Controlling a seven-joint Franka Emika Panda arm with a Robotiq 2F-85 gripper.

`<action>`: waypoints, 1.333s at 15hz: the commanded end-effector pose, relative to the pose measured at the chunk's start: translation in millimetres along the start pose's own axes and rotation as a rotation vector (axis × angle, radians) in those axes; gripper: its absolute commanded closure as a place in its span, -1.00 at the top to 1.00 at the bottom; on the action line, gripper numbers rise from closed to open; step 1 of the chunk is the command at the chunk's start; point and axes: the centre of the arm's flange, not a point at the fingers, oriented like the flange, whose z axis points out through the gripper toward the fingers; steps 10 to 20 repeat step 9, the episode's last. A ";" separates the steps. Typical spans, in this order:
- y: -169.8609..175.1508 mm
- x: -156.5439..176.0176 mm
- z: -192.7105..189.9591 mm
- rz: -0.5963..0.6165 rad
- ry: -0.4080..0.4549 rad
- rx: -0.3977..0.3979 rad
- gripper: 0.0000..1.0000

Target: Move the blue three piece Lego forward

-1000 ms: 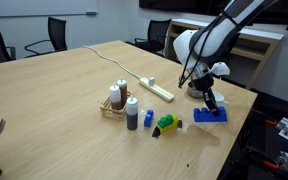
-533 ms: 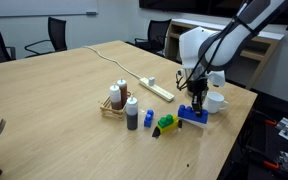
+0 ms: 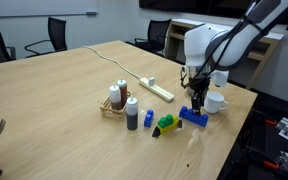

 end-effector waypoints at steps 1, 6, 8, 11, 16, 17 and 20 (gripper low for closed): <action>0.1 -1.6 -2.6 0.004 0.004 0.000 0.65; 0.4 -4.1 -1.4 0.007 0.005 -0.001 0.74; 0.4 -4.1 -1.4 0.007 0.005 -0.001 0.74; 0.4 -4.1 -1.4 0.007 0.006 -0.001 0.74; 0.4 -4.1 -1.4 0.007 0.006 -0.001 0.74; 0.4 -4.1 -1.4 0.007 0.006 -0.001 0.74; 0.4 -4.1 -1.4 0.007 0.006 -0.001 0.74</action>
